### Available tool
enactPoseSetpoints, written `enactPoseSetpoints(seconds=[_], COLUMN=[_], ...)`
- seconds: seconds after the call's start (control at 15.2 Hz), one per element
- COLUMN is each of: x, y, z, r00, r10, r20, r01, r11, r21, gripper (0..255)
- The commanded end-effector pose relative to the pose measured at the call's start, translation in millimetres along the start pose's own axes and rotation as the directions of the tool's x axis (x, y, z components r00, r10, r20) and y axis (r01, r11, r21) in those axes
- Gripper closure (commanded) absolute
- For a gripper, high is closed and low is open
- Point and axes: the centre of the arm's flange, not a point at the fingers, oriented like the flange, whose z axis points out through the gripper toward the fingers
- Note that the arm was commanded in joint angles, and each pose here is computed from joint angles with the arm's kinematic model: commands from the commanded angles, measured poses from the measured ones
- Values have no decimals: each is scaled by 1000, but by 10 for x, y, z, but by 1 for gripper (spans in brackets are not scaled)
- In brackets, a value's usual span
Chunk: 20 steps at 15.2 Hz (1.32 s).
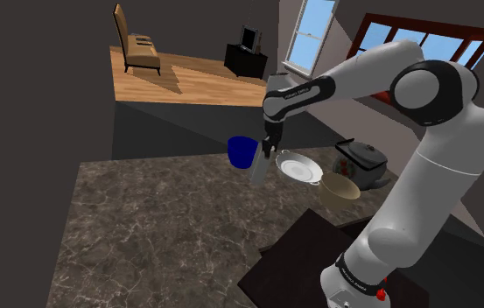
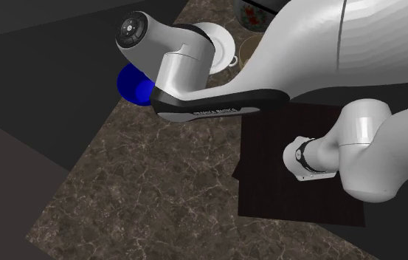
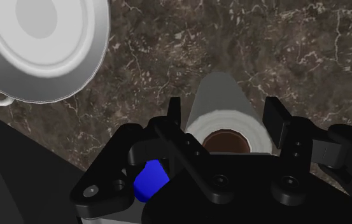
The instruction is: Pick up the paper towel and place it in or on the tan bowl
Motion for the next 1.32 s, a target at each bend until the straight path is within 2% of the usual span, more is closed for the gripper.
enactPoseSetpoints(seconds=[0.0, 1.25], x=[-24, -197], y=[10, 101], z=[-107, -1092], r00=[1000, 1000], r10=[0, 0], r20=[0, 0], r01=[0, 0], r11=[1000, 1000], r21=[0, 0], gripper=[255, 255])
